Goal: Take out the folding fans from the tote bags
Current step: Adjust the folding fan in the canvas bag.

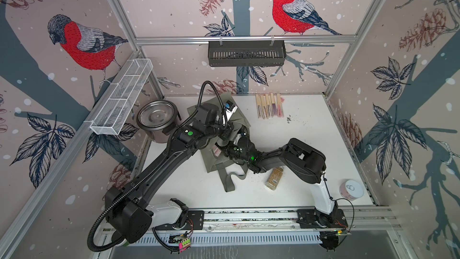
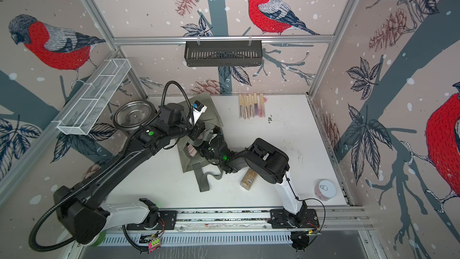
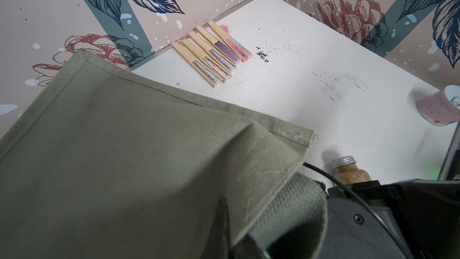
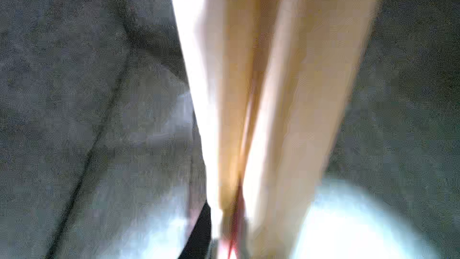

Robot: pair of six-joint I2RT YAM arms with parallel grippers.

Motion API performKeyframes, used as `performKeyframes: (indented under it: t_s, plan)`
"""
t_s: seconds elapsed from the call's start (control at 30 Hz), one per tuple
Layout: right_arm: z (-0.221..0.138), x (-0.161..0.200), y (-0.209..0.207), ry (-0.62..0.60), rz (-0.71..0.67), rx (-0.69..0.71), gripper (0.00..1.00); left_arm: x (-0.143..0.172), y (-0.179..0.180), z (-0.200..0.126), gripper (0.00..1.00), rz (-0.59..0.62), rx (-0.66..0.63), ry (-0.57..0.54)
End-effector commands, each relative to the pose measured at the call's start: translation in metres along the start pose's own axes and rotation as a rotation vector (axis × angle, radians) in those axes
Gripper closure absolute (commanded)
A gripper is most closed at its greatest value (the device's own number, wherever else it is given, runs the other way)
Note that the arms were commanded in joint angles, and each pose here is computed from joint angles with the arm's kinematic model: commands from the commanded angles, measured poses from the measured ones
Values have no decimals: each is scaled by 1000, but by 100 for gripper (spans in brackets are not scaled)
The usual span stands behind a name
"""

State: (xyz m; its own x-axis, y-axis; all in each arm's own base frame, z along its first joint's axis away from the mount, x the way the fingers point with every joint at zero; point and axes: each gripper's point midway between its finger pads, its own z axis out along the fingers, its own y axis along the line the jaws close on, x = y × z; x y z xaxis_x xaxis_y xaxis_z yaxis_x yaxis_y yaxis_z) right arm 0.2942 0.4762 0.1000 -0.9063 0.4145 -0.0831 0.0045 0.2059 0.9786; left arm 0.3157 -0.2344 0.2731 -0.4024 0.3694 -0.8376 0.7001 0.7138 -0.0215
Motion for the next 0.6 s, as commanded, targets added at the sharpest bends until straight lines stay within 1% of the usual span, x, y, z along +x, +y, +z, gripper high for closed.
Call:
performKeyframes:
  t_s: [0.0, 0.07, 0.2, 0.33, 0.57]
  plan:
    - [-3, 1, -13, 13, -29, 39, 75, -9, 1, 0, 100, 15, -8, -34]
    - [-4, 0, -27, 16, -23, 68, 72, -9, 2, 0, 100, 14, -7, -33]
    - [-2, -2, -49, 57, -13, 111, 61, -9, 1, 0, 100, 14, -6, -33]
    - [-9, 0, -57, 65, -22, 148, 58, -9, 1, -1, 100, 16, -5, -33]
    - [-22, 6, -49, 91, -47, 163, 55, -10, 1, -2, 100, 17, -8, -37]
